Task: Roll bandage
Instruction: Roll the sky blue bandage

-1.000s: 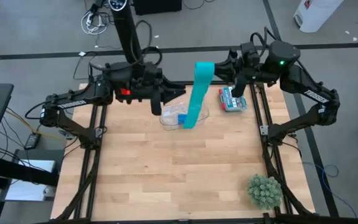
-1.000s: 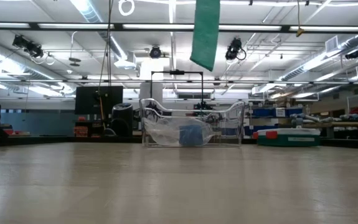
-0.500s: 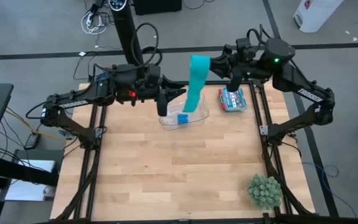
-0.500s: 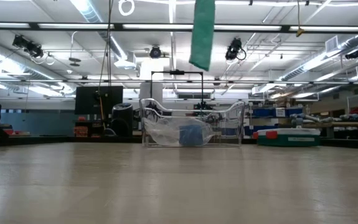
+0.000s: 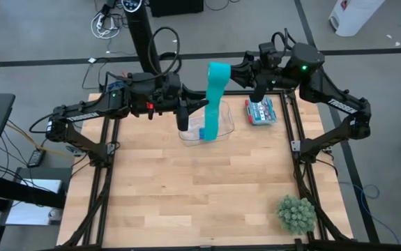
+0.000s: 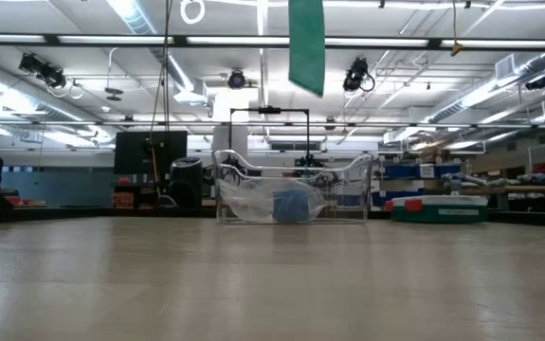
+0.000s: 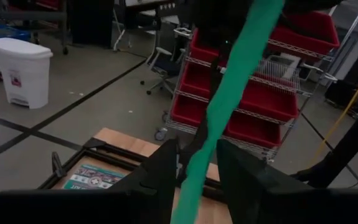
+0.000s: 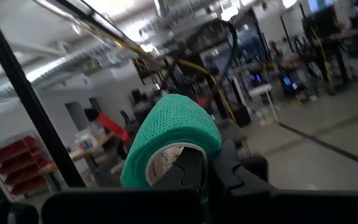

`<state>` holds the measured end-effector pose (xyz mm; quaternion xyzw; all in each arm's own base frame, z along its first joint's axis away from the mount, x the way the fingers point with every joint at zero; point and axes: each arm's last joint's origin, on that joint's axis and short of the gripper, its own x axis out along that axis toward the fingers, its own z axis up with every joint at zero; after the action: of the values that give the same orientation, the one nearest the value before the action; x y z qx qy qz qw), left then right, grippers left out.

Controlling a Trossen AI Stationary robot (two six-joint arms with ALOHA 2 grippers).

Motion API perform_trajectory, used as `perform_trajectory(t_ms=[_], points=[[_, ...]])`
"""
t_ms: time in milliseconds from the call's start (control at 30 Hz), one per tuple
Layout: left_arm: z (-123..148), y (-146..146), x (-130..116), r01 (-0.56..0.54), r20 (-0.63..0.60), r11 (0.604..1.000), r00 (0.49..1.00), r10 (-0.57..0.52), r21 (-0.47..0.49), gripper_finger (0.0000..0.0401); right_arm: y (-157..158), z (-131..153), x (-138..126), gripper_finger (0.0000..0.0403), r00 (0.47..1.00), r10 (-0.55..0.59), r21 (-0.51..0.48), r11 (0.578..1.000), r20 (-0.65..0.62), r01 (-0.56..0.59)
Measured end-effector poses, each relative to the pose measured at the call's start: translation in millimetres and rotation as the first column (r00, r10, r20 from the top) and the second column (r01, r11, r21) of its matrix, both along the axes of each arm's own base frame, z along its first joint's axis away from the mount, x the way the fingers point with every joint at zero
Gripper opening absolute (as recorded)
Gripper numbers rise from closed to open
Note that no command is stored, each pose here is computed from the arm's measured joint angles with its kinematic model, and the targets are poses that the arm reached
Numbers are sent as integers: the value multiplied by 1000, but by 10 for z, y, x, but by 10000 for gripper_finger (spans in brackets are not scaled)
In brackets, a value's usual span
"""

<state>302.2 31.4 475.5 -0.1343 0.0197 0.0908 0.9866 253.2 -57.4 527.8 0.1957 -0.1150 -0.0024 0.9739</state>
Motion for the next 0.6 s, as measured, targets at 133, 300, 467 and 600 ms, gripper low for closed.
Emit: perform_trajectory(t_ms=[133,300,467,600], points=[[-2,-3,0,9,3,1000,1000,-8,-26,79,-8,-11,47,0,1000,19,24,1000,9,-20],[-2,1,0,-5,7,999,1000,6,-51,9,-5,-32,65,0,998,63,79,995,-4,-62],[-33,-1,-3,-14,-24,998,1000,12,-58,4,-57,-65,0,0,997,49,117,992,-60,-41],[-38,-53,2,12,-26,997,1000,-14,-77,3,-137,-63,-110,0,996,26,125,992,-89,-15]])
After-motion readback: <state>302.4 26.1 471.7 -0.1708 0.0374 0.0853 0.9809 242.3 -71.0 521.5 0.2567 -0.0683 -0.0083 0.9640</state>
